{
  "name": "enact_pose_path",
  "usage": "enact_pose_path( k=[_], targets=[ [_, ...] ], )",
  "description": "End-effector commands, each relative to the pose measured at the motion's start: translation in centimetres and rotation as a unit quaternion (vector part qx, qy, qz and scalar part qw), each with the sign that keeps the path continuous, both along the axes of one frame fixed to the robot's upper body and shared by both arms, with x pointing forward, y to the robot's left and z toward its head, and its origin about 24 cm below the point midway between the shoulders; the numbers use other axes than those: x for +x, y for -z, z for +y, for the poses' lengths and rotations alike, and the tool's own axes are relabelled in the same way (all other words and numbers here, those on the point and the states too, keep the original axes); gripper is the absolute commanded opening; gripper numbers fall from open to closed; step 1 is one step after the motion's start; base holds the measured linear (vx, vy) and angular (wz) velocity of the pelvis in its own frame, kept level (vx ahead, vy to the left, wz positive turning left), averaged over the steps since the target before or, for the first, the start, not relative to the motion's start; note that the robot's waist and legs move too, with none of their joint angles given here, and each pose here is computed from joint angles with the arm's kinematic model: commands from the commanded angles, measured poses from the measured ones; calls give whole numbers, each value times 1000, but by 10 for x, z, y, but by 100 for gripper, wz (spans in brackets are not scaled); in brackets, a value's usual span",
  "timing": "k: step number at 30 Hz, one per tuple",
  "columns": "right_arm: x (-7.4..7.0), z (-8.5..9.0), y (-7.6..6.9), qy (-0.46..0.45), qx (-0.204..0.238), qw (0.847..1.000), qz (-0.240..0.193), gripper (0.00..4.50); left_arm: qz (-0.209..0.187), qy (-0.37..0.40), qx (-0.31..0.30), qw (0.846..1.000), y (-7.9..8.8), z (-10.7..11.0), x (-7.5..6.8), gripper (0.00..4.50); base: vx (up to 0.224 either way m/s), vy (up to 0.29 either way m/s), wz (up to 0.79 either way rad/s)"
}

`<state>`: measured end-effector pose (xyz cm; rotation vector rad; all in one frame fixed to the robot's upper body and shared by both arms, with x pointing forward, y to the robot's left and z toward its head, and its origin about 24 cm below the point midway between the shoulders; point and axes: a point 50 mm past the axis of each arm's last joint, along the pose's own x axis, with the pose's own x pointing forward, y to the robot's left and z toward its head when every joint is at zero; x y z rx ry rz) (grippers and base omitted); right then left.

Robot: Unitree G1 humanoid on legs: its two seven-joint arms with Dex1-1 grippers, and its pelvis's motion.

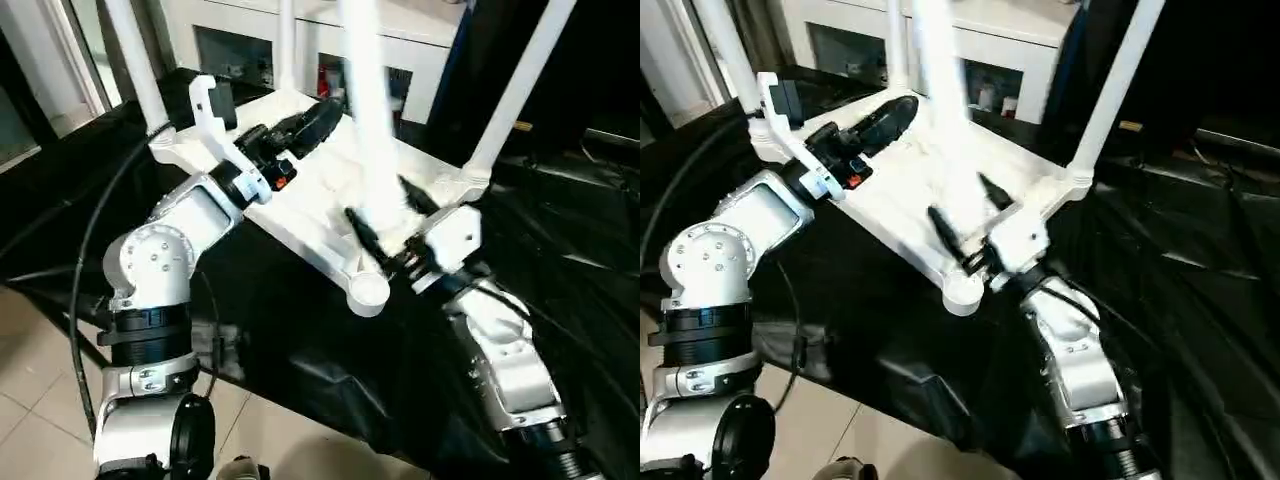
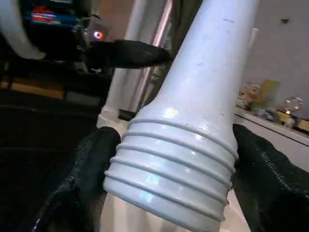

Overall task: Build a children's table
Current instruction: Pick table leg

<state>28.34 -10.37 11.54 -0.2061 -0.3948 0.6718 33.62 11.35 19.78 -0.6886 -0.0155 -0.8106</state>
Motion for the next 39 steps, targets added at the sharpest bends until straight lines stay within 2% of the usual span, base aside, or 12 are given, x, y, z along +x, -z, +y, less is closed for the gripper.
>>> enact_pose_path(
  k=[1,5,11,18,22,23,24,27,30,32,33,39],
  targets=[
    [-2,3,0,-15,-14,1000,-5,318,8,3,1,1000,-1,-2,2,450,0,0,0],
    [-6,12,7,-47,-28,998,19,318,2,12,-4,1000,-3,-2,1,450,0,0,0],
    [-8,14,9,-62,-40,997,17,318,3,18,-2,1000,-4,-3,0,450,0,0,0],
    [-5,19,10,-71,-44,996,17,318,19,15,-9,1000,-2,3,-1,376,0,0,0],
    [-3,21,11,-76,-47,996,19,318,29,13,-6,999,0,6,-2,354,0,0,0],
    [-3,21,11,-76,-47,996,19,318,29,13,-6,999,0,6,-2,354,0,0,0],
    [-3,21,11,-79,-50,995,18,318,28,17,-8,999,0,6,-4,331,0,0,0],
    [-2,22,10,-82,-55,995,16,318,25,24,-9,999,-1,5,-5,313,0,0,0],
    [-1,24,8,-82,-55,995,9,318,24,33,-10,999,-4,5,-5,273,0,0,0],
    [-1,24,7,-81,-52,995,8,318,24,35,-9,999,-4,5,-6,265,0,0,0],
    [-2,25,9,-80,-50,996,10,318,24,33,-4,999,-4,6,-6,240,0,0,0],
    [-7,24,14,-82,-49,995,20,318,21,31,-5,999,-5,6,-8,199,0,0,0]
  ],
)
